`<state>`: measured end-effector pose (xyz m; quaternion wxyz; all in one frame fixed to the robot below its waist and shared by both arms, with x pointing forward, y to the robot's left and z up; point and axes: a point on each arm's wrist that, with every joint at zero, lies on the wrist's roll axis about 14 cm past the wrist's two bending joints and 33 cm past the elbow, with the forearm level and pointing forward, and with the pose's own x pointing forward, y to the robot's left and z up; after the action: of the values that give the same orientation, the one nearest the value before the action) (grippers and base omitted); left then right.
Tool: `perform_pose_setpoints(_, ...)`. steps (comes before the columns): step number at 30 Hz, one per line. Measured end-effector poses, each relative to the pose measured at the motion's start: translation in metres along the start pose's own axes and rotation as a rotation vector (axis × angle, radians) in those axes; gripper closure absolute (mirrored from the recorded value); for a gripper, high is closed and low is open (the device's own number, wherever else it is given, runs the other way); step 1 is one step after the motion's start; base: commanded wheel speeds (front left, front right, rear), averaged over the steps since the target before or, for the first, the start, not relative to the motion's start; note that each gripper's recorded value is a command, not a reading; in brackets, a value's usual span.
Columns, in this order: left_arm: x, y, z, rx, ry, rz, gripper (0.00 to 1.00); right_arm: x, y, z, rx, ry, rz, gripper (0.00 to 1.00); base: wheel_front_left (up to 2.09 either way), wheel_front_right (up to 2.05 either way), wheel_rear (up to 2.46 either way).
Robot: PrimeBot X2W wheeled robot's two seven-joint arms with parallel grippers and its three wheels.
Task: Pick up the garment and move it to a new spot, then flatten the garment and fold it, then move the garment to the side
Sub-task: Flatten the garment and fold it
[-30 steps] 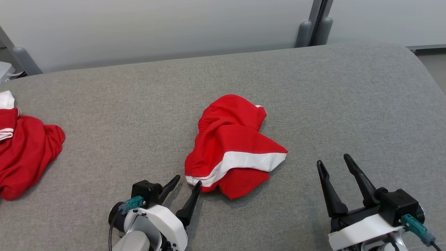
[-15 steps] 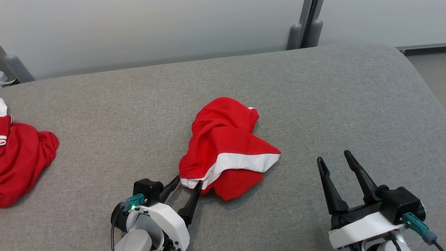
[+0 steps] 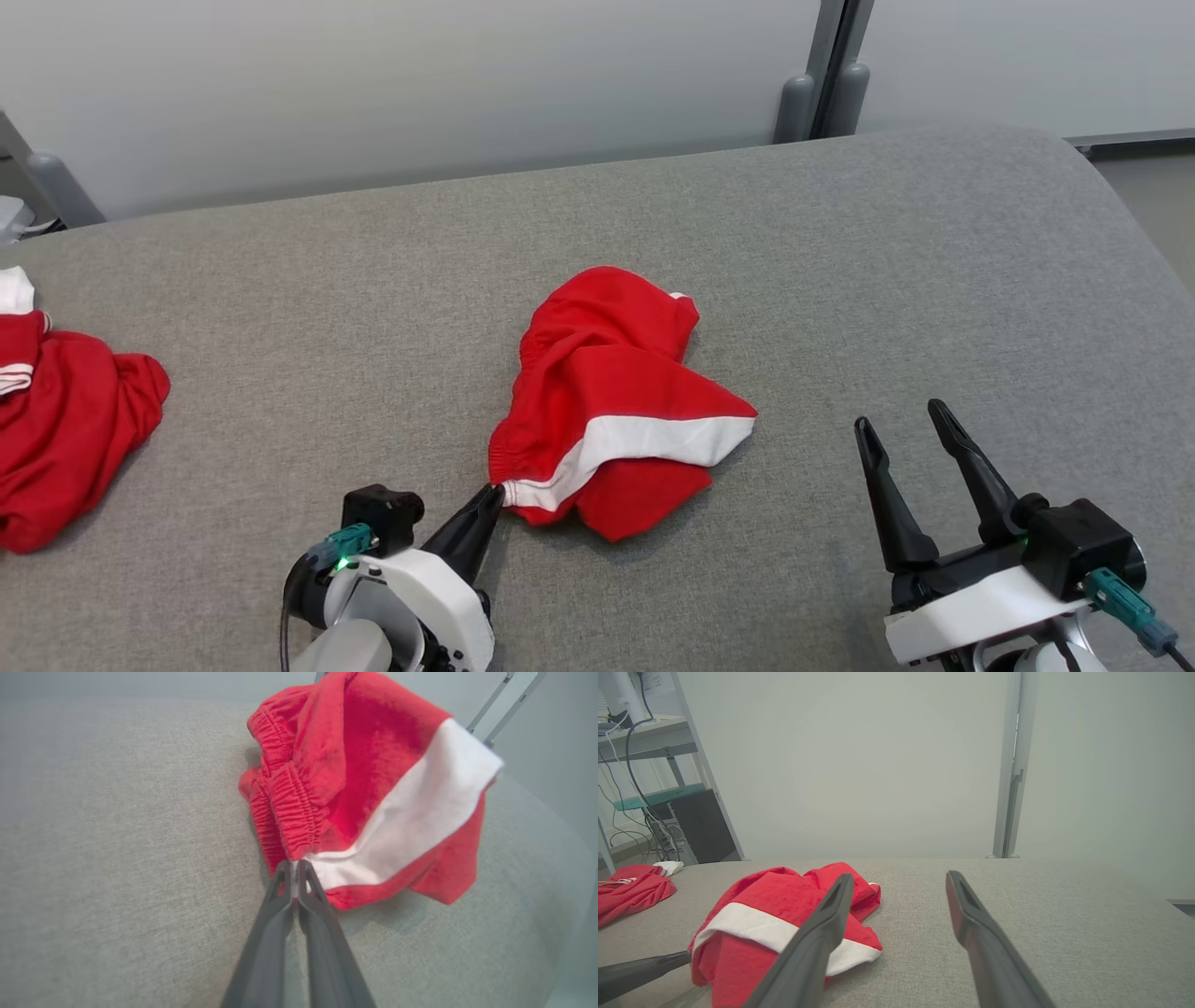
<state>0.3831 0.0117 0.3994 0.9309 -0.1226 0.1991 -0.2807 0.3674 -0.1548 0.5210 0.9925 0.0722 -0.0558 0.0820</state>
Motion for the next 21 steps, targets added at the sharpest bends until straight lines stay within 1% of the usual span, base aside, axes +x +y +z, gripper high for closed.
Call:
perform_pose_setpoints(4,-0.004,0.014,0.016,-0.006,-0.047,0.032,1.00,0.002,0.005,-0.002,0.010,0.005,0.014,0.00,0.00,0.00,0.00)
perform_pose_setpoints(10,-0.024,0.058,0.053,0.032,-0.161,0.156,1.00,0.004,0.016,-0.021,0.049,0.059,0.040,0.00,0.00,0.00,0.00)
perform_pose_setpoints(18,-0.068,0.102,0.051,0.028,-0.202,0.328,1.00,-0.003,0.048,-0.063,0.177,0.196,0.119,0.00,0.00,0.00,0.00)
perform_pose_setpoints(19,-0.076,0.108,0.053,0.020,-0.217,0.357,1.00,-0.005,0.053,-0.072,0.200,0.230,0.128,0.00,0.00,0.00,0.00)
perform_pose_setpoints(21,-0.083,0.113,0.054,0.021,-0.228,0.388,1.00,-0.005,0.056,-0.081,0.207,0.262,0.141,0.00,0.00,0.00,0.00)
